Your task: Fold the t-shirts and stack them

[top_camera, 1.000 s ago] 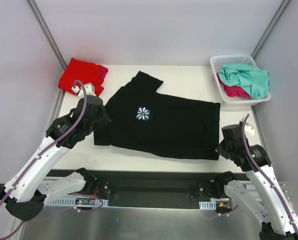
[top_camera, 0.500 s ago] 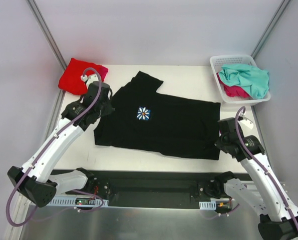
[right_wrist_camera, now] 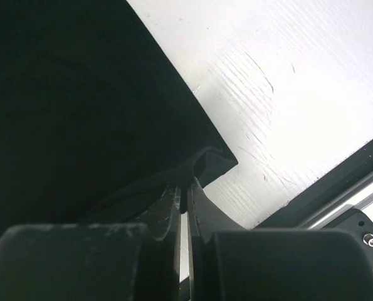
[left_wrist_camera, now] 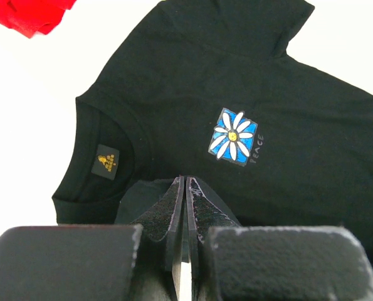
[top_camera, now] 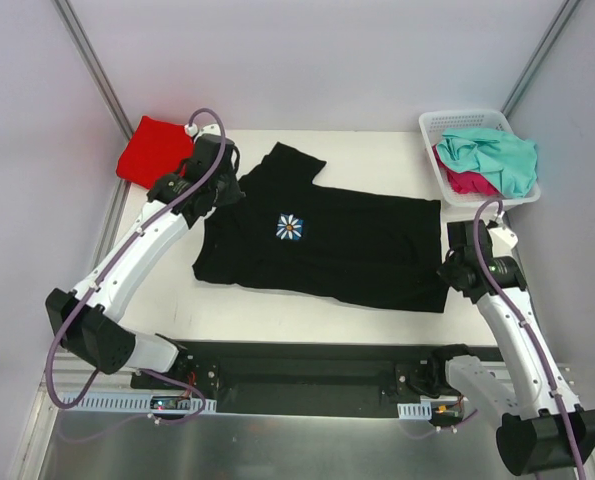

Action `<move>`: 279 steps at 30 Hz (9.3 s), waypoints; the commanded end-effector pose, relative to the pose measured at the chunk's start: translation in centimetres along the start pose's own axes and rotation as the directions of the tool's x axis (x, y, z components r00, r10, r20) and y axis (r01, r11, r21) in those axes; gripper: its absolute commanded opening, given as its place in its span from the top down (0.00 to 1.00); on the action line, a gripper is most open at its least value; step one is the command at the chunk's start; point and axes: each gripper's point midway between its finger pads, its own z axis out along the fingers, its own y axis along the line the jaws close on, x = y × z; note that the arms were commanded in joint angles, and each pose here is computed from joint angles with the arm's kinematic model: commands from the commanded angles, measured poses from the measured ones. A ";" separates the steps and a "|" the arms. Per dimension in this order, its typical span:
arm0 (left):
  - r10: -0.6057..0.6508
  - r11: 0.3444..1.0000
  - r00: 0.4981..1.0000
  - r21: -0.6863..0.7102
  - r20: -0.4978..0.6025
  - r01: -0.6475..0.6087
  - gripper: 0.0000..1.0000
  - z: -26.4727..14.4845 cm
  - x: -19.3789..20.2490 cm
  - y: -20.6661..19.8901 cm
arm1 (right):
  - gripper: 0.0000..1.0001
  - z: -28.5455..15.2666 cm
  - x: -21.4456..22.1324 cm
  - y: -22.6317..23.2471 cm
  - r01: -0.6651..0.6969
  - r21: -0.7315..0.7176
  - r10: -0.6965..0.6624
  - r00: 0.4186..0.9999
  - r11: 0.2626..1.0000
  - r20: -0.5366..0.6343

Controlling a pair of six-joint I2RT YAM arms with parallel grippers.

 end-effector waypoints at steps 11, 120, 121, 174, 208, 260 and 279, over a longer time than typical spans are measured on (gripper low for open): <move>0.051 0.995 0.999 0.082 -0.010 -0.050 1.00 3.3 -1.9 -3.5 | 0.99 1.4 -1.2 1.0 0.005 0.005 -0.005 1.000 1.000 0.008; -0.018 1.000 0.961 -0.009 -0.277 0.016 0.01 3.1 11.7 -1.1 | 0.49 2.3 3.5 17.1 0.419 -0.428 -0.530 0.829 0.801 -0.180; -0.020 1.000 0.965 -0.015 -0.260 0.017 0.01 2.9 11.7 -1.0 | 0.49 2.0 3.8 17.5 0.416 -0.441 -0.532 0.827 0.795 -0.180; -0.115 0.983 0.911 -0.180 -0.397 0.046 0.01 6.3 20.4 7.0 | 0.61 7.4 8.9 15.2 0.449 -0.313 -0.541 0.765 0.837 -0.349; -0.174 0.984 0.886 -0.115 -0.430 0.137 0.05 8.3 20.1 7.3 | 0.62 3.7 9.7 10.3 0.431 -0.270 -0.505 0.789 0.861 -0.351; -0.018 0.899 0.886 -0.396 -0.463 -0.189 0.05 9.8 20.6 9.8 | 0.68 -1.0 6.1 8.8 0.392 -0.312 -0.469 0.853 0.865 -0.230; -0.068 0.906 0.875 -0.396 -0.479 -0.147 0.06 10.2 21.1 11.6 | 0.72 5.4 9.0 8.0 0.177 -0.202 -0.249 0.871 0.963 -0.424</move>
